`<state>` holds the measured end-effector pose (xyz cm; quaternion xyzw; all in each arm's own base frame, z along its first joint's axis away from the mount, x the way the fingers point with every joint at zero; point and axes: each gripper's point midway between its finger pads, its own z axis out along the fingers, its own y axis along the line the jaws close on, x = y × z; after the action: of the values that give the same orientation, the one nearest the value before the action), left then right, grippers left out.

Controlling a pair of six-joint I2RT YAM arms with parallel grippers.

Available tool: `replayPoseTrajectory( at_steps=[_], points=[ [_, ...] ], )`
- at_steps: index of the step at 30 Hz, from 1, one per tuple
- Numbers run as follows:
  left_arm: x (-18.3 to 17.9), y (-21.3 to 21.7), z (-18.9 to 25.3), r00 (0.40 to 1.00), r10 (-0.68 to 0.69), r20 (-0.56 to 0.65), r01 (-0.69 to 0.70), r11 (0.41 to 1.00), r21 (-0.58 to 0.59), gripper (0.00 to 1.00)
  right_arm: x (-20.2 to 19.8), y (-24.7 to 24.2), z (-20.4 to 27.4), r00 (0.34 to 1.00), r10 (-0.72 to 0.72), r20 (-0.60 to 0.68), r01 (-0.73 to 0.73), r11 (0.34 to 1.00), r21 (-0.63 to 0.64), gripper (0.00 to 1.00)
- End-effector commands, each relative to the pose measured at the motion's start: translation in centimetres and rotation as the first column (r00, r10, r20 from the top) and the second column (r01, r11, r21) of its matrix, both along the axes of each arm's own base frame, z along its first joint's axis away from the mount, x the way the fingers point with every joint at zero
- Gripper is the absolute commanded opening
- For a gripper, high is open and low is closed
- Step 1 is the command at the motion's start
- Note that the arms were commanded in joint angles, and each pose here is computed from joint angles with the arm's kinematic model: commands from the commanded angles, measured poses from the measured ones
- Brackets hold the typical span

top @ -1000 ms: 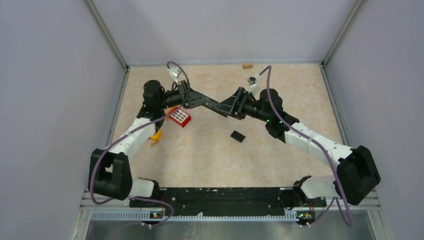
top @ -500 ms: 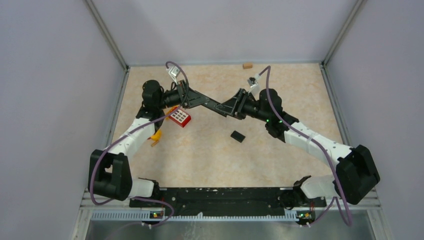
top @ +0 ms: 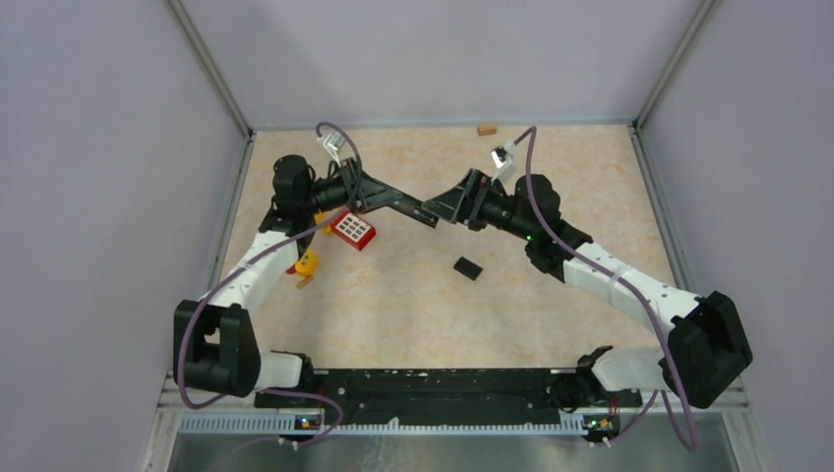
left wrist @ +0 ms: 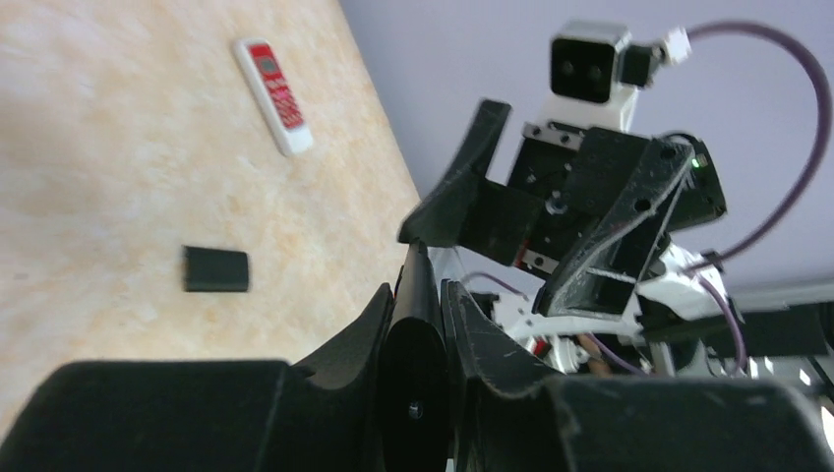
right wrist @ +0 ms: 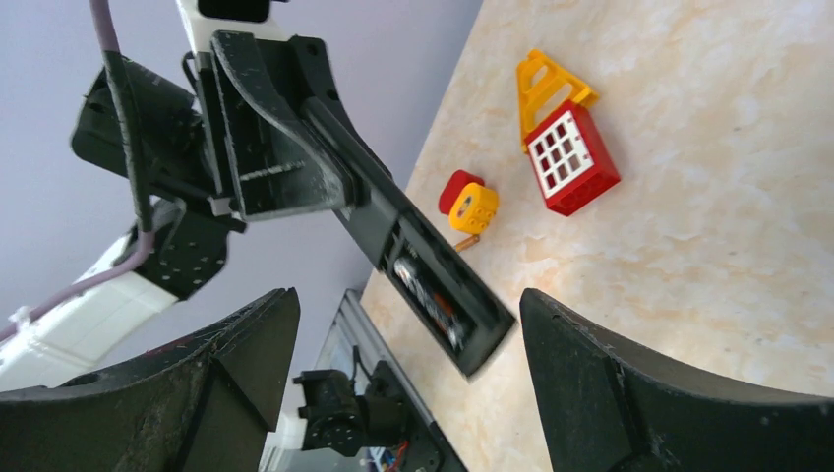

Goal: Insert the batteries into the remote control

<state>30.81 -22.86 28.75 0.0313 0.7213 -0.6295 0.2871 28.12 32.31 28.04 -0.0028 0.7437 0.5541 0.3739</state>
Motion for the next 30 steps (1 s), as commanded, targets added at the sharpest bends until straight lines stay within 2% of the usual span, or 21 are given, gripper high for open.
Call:
replayPoseTrajectory(
  at_steps=[1,5,7,11,13,15,18,22,26,30],
  points=[
    [1.7,3.7,2.4,0.98,0.154,0.128,-0.166,0.983,0.084,0.0,1.1,-1.0,1.8,0.991,-0.057,0.119,0.064,0.996,-0.057,0.85],
    [3.4,9.1,1.1,0.924,0.368,0.102,-0.382,0.895,0.232,0.0,1.7,-0.6,0.6,0.99,-0.038,0.137,0.053,0.992,-0.113,0.84],
    [3.8,12.6,1.2,0.867,0.489,0.097,-0.496,0.827,0.265,0.0,1.7,0.1,0.3,0.988,0.005,0.157,0.014,0.993,-0.117,0.83],
    [3.8,17.9,1.7,0.725,0.679,0.117,-0.677,0.67,0.304,0.0,1.9,3.4,-2.2,0.978,0.12,0.17,-0.096,0.985,-0.143,0.61],
    [3.6,19.8,2.8,0.654,0.742,0.147,-0.745,0.599,0.294,0.0,1.4,6.0,-3.5,0.963,0.173,0.205,-0.131,0.97,-0.205,0.59],
    [3.3,21.1,4.1,0.614,0.771,0.169,-0.781,0.562,0.273,0.0,0.2,9.6,-6.1,0.946,0.234,0.225,-0.159,0.938,-0.308,0.59],
    [3.1,21.9,6.0,0.612,0.779,0.134,-0.785,0.579,0.221,0.0,-1.1,14.1,-8.7,0.917,0.316,0.243,-0.205,0.896,-0.394,0.59],
    [3.6,22.8,7.4,0.613,0.785,0.088,-0.786,0.595,0.168,0.0,-4.1,19.5,-9.4,0.845,0.41,0.343,-0.286,0.889,-0.358,0.57],
    [4.8,24.9,8.4,0.599,0.8,0.038,-0.798,0.592,0.108,0.0,-7.8,24.1,-10.7,0.72,0.517,0.463,-0.361,0.849,-0.385,0.56],
    [6.0,27.2,9.1,0.589,0.808,0.02,-0.806,0.585,0.083,0.0,-8.9,27.2,-13.3,0.587,0.617,0.523,-0.398,0.783,-0.478,0.59]
  ],
)
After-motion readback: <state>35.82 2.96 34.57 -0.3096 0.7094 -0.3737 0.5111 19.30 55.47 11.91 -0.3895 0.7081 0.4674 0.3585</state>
